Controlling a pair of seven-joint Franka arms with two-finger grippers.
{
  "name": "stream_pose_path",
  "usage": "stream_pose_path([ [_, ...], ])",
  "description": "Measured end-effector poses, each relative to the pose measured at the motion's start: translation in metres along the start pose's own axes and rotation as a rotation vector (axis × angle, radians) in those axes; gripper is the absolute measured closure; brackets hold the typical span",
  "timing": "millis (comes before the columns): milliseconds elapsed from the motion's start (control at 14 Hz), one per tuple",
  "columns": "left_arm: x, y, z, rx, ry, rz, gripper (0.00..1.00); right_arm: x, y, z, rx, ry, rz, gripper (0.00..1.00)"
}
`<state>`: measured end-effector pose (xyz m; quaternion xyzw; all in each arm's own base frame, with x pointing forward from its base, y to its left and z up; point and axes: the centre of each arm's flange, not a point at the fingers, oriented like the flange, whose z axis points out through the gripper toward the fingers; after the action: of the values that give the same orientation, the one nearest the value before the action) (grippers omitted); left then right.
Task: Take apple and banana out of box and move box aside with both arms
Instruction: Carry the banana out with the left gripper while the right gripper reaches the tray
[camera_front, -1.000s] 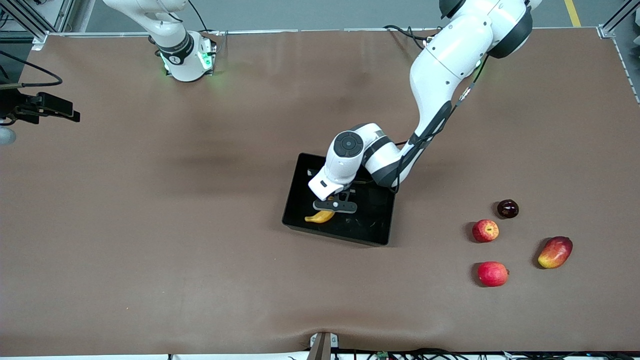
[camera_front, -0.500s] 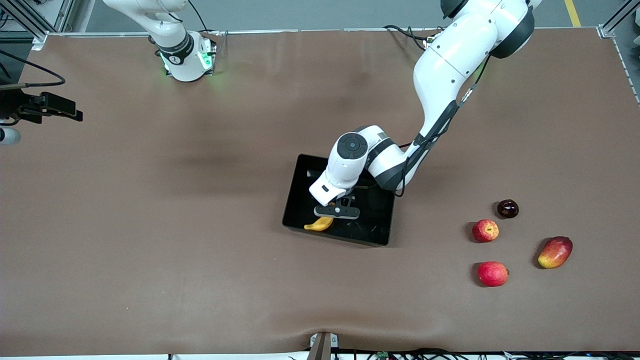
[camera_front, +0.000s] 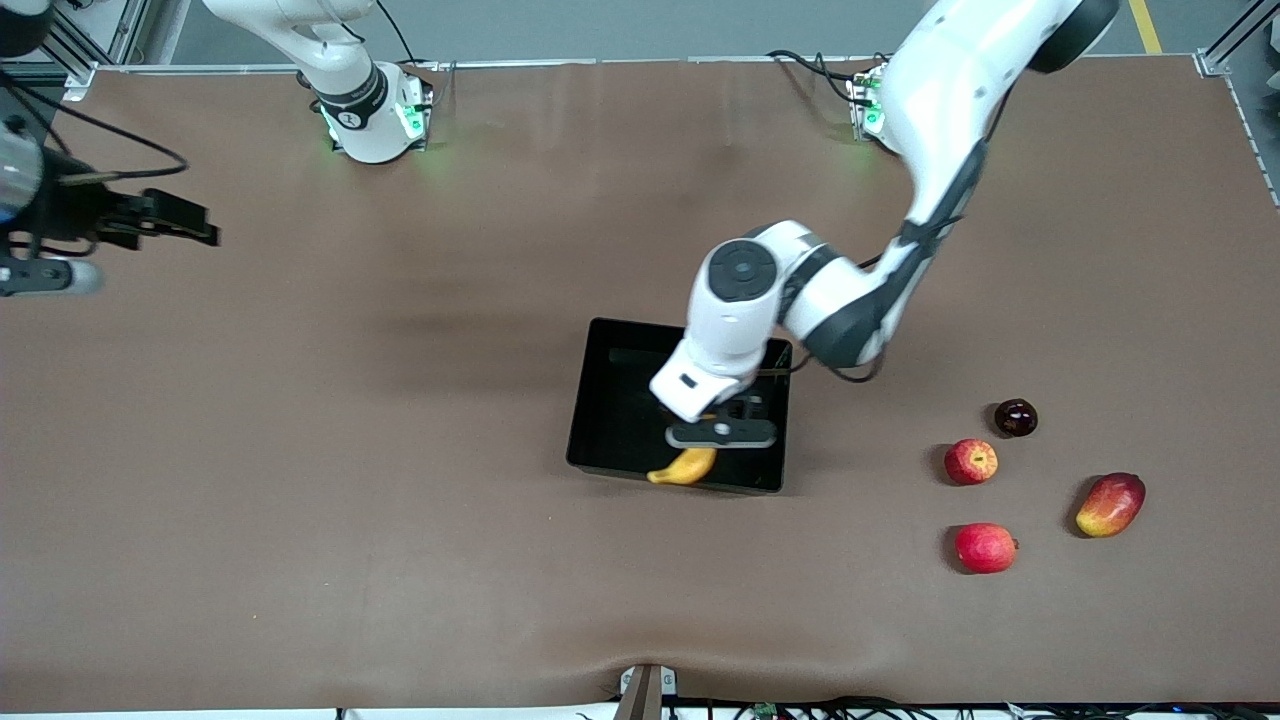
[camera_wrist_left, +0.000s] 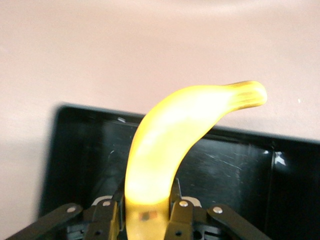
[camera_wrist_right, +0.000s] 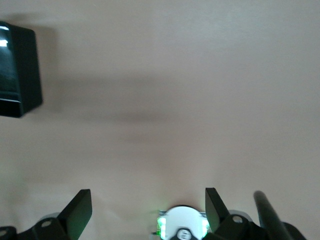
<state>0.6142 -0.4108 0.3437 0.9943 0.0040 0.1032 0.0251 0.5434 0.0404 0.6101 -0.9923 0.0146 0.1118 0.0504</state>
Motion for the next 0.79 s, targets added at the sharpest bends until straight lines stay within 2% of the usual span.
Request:
stream_pose_path([
  [214, 0.037, -0.073, -0.032, 0.02, -0.058, 0.026, 0.65, 0.013, -0.023, 0.01, 0.016, 0.021, 0.016, 0.0],
  [429, 0.065, -0.154, -0.031, 0.05, -0.117, 0.07, 0.65, 0.049, -0.047, 0.048, 0.079, 0.003, 0.062, 0.0],
  [643, 0.085, -0.248, -0.017, 0.069, -0.155, 0.101, 0.65, 0.083, -0.109, 0.109, 0.066, -0.007, 0.098, 0.0],
  [786, 0.093, -0.311, -0.01, 0.074, -0.176, 0.116, 0.65, 0.099, -0.152, 0.151, 0.056, 0.006, 0.113, 0.0],
])
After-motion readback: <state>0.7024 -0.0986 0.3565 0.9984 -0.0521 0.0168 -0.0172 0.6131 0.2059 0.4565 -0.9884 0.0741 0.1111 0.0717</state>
